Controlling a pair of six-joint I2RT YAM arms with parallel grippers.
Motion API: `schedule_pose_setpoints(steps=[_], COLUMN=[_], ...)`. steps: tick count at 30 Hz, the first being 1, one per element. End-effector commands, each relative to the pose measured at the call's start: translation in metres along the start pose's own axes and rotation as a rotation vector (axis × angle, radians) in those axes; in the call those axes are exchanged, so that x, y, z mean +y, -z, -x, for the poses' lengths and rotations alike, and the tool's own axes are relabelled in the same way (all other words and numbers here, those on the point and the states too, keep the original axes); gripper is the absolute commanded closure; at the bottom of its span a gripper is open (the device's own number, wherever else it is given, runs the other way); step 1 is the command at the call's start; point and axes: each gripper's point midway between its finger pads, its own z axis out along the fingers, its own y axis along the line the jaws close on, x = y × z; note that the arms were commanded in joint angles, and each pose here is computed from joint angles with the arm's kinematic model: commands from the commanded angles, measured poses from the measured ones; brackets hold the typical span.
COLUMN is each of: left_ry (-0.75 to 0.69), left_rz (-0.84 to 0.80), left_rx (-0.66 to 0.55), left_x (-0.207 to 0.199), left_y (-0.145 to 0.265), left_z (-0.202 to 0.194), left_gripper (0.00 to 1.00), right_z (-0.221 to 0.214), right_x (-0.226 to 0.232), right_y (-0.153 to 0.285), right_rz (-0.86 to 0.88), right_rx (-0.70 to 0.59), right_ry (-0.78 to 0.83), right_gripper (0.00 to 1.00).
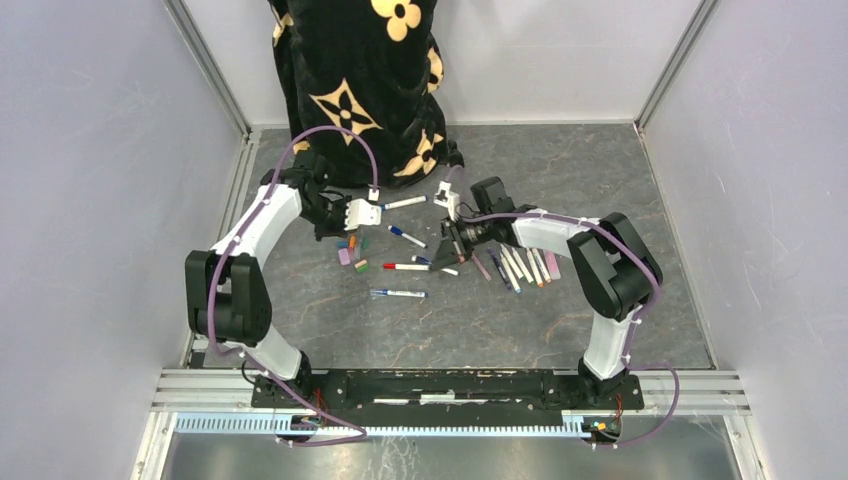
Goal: Open the pen caps
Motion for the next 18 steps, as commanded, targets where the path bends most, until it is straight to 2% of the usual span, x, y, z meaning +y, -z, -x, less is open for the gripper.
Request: schedule_pose_setpoints(steps=[1, 6, 11, 16, 18], left_ry=[0.003, 0.05, -0.02, 0.021, 0.056], left_rz=[0.025, 0.014, -0.006, 0.005, -0.005], left_rx=[0.044, -0.038, -0.094, -0.059, -0.018], left_x=[0.011, 0.009, -0.005, 0.002, 0.004], left_y=[-0.012, -0.024, -0.024, -0.029, -0.038], left_z=[-0.019, -0.004, 0.032, 0.029, 0.018], left_gripper=[0.98, 0.98, 0.98, 0.98, 0.95], right_z=[-0.012, -0.005, 0.005, 0.018, 0.022], right_x=[-0.023, -0.018, -0.012, -0.04, -0.034], right_y=[0.025, 0.029, 0.024, 0.044, 0.047], right_rz=[-0.142, -0.124, -0.08, -0.265, -0.234], right_rx=[0.013, -0.012, -0.023, -0.091, -0.145], right_ry=[-0.021, -0.015, -0.019, -0.02, -0.025], right_gripper=[1.0, 1.0, 1.0, 1.0, 1.0])
